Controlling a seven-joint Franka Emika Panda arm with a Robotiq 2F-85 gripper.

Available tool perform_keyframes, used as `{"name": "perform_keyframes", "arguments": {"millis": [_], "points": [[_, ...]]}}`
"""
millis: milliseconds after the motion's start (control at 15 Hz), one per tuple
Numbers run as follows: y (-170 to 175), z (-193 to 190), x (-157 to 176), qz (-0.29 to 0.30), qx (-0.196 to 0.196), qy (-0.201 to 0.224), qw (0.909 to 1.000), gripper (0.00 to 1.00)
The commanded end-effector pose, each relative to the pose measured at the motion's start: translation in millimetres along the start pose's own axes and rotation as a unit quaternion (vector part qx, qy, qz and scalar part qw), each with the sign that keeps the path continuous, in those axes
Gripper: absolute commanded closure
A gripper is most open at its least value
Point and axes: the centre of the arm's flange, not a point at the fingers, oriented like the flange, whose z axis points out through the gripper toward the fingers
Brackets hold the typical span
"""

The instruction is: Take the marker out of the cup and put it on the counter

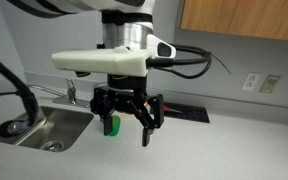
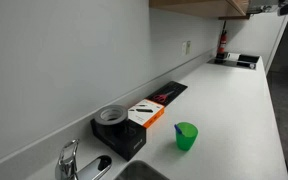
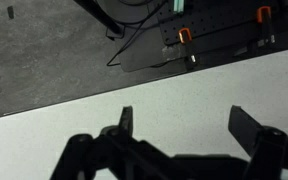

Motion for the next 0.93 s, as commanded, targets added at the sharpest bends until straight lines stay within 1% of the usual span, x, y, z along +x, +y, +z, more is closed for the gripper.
{"name": "perform_keyframes", "arguments": {"millis": [0, 333, 400, 467, 600, 867], "points": [[0, 0, 0, 0.000, 0.000, -0.001, 1.0000, 0.00], [0, 1, 1, 0.000, 0.000, -0.001, 1.0000, 0.00], [-2, 1, 2, -0.001, 0.000, 0.008, 1.0000, 0.00], [-10, 2, 10, 0.003, 0.008, 0.013, 0.9999, 0.00], [-32, 7, 32, 0.012, 0.009, 0.024, 0.9996, 0.00], [-88, 27, 78, 0.008, 0.028, 0.047, 0.9985, 0.00]]}}
